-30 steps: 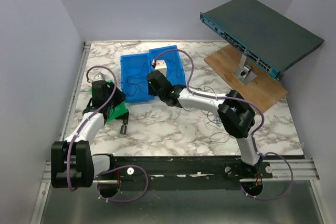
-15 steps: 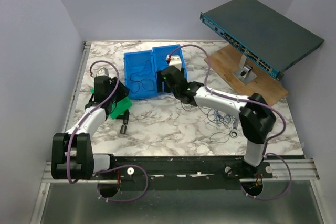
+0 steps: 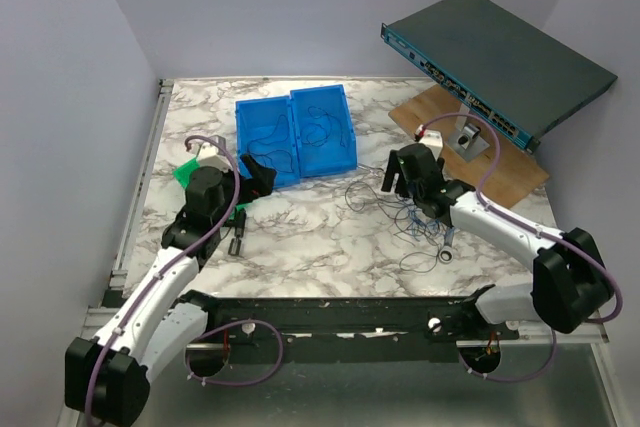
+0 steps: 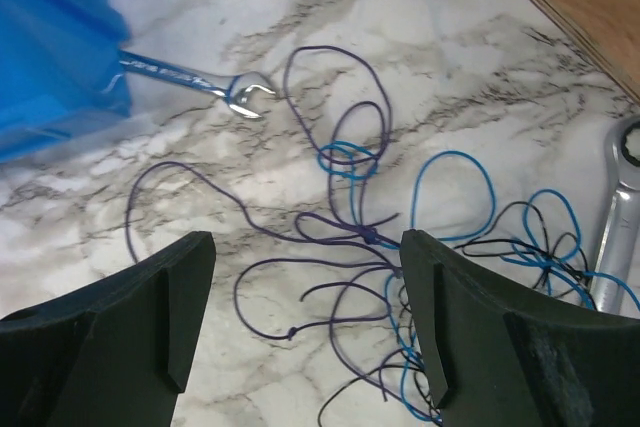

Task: Untangle the cables
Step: Place the cable in the bin, then move the cable to the center of the board.

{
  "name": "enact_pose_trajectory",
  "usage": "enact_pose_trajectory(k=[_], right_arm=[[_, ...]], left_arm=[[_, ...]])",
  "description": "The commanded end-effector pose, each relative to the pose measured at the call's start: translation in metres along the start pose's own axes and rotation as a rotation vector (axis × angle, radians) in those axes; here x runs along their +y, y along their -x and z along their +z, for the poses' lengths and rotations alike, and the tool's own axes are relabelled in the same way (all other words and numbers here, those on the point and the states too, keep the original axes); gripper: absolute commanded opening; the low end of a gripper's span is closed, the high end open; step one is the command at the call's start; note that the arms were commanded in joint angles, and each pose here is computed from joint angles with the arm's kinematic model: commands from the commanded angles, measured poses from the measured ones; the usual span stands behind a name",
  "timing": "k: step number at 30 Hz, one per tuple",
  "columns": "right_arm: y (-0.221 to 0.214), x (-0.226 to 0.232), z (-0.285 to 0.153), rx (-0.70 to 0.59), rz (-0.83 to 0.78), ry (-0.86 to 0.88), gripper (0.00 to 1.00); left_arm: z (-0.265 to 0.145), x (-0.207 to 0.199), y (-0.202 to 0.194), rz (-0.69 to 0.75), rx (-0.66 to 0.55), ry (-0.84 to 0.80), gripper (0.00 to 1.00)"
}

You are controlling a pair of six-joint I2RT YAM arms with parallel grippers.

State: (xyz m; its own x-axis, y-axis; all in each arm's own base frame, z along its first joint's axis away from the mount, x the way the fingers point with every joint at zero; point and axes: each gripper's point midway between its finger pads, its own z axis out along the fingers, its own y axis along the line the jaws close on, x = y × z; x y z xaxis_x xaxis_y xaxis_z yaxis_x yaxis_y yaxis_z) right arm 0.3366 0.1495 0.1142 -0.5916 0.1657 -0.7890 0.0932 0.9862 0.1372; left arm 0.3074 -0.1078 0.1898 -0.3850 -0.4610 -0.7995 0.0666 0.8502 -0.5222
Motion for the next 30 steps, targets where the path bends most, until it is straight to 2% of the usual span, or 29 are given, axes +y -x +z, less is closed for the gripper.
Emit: enact_pose_trajectory(k=[1, 8, 10, 11, 12, 13, 14, 19, 23, 26, 28, 30], right_arm=[[-0.014, -0.037, 0.008, 0.034, 0.074, -0.104, 0.82], [-0.03, -0.039, 0.022, 0.08, 0.045, -0.12, 0.74], [-0.031, -0.041, 0.019, 0.08, 0.037, -0.117, 0.66], [-0.03, -0.04, 0.017, 0.077, 0.031, -0.104, 0.54], [-0.032, -0.035, 0.015, 0.088, 0.017, -0.067, 0.38], [-0.034, -0.028, 0.011, 0.102, 0.002, -0.015, 0.16], [-0.036, -0.019, 0.008, 0.122, -0.005, 0.042, 0.02], [-0.061, 0.067, -0.029, 0.267, -0.058, 0.472, 0.01], [-0.085, 0.151, -0.079, 0.289, -0.175, 0.734, 0.01], [-0.093, 0.19, -0.111, 0.297, -0.212, 0.879, 0.02], [-0.083, 0.197, -0.116, 0.258, -0.185, 0.907, 0.09], [-0.074, 0.189, -0.113, 0.206, -0.172, 0.856, 0.29]], left_arm=[[-0.011, -0.015, -0.021, 0.092, 0.005, -0.016, 0.93], [-0.02, -0.036, -0.038, 0.208, -0.06, -0.143, 0.96], [-0.022, -0.038, -0.046, 0.229, -0.085, -0.204, 0.95], [-0.024, -0.04, -0.051, 0.242, -0.101, -0.244, 0.95], [-0.025, -0.042, -0.054, 0.255, -0.113, -0.281, 0.95], [-0.026, -0.042, -0.059, 0.256, -0.116, -0.301, 0.94], [-0.028, -0.047, -0.06, 0.254, -0.118, -0.332, 0.94], [-0.038, -0.077, -0.065, 0.278, -0.098, -0.51, 0.94], [-0.039, -0.086, -0.072, 0.284, -0.072, -0.567, 0.94], [-0.037, -0.089, -0.077, 0.288, -0.044, -0.583, 0.94], [-0.034, -0.092, -0.082, 0.292, -0.014, -0.596, 0.94], [-0.032, -0.094, -0.086, 0.295, 0.011, -0.605, 0.94]])
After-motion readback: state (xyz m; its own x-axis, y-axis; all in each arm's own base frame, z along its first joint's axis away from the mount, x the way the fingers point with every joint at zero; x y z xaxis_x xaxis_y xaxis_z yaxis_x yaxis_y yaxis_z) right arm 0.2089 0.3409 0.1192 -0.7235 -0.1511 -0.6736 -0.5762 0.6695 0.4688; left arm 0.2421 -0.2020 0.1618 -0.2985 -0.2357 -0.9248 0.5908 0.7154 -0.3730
